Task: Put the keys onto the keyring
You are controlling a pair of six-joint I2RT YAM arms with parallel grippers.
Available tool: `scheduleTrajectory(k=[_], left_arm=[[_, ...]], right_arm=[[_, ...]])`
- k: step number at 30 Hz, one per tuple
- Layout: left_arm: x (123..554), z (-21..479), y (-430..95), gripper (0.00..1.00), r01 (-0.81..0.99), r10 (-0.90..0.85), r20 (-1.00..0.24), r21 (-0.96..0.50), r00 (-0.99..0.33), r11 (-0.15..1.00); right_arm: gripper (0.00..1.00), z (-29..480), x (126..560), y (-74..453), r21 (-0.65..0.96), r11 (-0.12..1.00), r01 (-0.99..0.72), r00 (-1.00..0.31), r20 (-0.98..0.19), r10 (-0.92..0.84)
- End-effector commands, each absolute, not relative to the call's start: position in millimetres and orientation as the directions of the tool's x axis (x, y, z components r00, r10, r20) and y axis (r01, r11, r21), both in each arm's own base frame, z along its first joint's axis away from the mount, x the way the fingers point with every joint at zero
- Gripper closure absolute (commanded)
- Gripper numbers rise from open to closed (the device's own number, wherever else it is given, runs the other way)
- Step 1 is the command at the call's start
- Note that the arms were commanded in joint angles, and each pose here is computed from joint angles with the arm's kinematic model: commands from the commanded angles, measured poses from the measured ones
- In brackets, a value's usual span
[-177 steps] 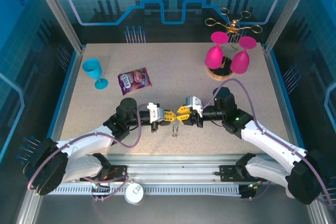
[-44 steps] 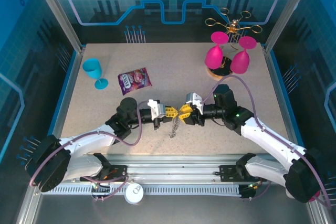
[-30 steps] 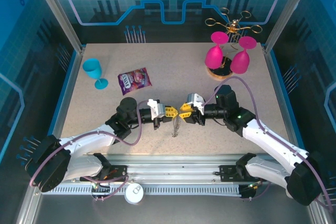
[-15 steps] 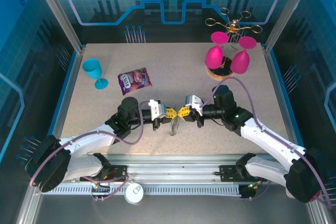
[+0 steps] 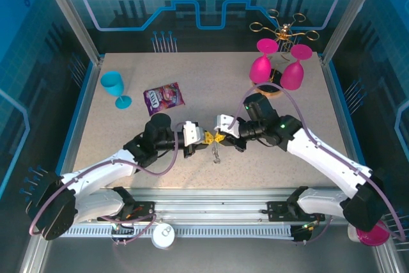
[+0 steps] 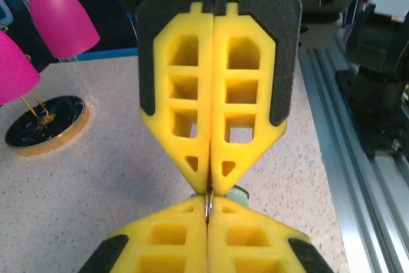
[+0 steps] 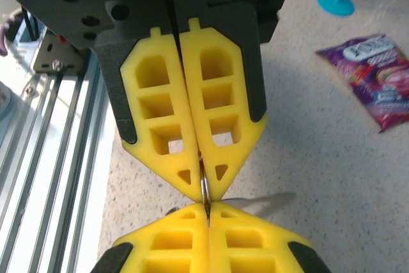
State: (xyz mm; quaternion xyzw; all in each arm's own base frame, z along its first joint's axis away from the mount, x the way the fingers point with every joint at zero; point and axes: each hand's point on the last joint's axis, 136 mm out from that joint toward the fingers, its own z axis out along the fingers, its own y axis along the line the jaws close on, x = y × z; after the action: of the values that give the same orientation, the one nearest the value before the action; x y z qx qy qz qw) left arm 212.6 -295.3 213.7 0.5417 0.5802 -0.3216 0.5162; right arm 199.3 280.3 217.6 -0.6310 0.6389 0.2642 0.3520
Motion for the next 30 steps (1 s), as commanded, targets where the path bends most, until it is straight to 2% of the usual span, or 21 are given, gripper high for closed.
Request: scheduleTrajectory(k=[1, 4, 5, 7, 8, 11, 15, 22, 24, 28, 29, 30], left_arm=[[207, 204, -295, 1.0, 0.964, 0.389, -0.912, 0.209, 0.132, 0.164], [206, 206, -295, 1.0, 0.962, 0.37, -0.919, 0.214, 0.139, 0.169], [205, 208, -295, 1.0, 0.961, 0.357, -0.923, 0.216, 0.143, 0.173], [203, 213, -296, 1.0, 0.96, 0.313, -0.937, 0.217, 0.154, 0.176], [201, 215, -296, 1.0, 0.961, 0.293, -0.942, 0.218, 0.161, 0.173], [197, 220, -298, 1.0, 0.963, 0.241, -0.955, 0.214, 0.171, 0.165], [195, 226, -300, 1.0, 0.962, 0.207, -0.961, 0.219, 0.184, 0.162], [192, 228, -300, 1.0, 0.966, 0.18, -0.967, 0.211, 0.183, 0.152], [190, 229, -300, 1.0, 0.966, 0.171, -0.968, 0.211, 0.185, 0.148], [190, 232, -300, 1.0, 0.964, 0.145, -0.971, 0.211, 0.188, 0.161], [191, 230, -299, 1.0, 0.965, 0.147, -0.973, 0.203, 0.179, 0.166], [193, 228, -299, 0.93, 0.965, 0.158, -0.973, 0.196, 0.168, 0.175]], right_arm=[[1.0, 231, 177, 297, -0.095, -0.062, -0.994, 0.113, -0.783, -0.611], [1.0, 242, 182, 303, -0.095, -0.03, -0.995, 0.096, -0.833, -0.544], [0.93, 243, 186, 302, -0.085, 0.004, -0.996, 0.07, -0.851, -0.52], [0.71, 247, 195, 296, -0.078, 0.076, -0.994, 0.036, -0.896, -0.442], [0.67, 246, 199, 292, -0.064, 0.105, -0.992, 0.015, -0.91, -0.414], [0.64, 233, 201, 281, -0.022, 0.144, -0.989, -0.034, -0.926, -0.375], [0.63, 222, 195, 279, 0.001, 0.128, -0.992, -0.051, -0.922, -0.385], [0.7, 214, 195, 280, 0.01, 0.109, -0.994, -0.052, -0.917, -0.394], [0.77, 213, 195, 281, 0.015, 0.104, -0.994, -0.055, -0.917, -0.396], [1.0, 216, 194, 280, 0.018, 0.09, -0.996, -0.053, -0.915, -0.399], [1.0, 218, 194, 280, 0.015, 0.088, -0.996, -0.05, -0.913, -0.404], [1.0, 220, 193, 280, 0.009, 0.082, -0.997, -0.042, -0.91, -0.413]])
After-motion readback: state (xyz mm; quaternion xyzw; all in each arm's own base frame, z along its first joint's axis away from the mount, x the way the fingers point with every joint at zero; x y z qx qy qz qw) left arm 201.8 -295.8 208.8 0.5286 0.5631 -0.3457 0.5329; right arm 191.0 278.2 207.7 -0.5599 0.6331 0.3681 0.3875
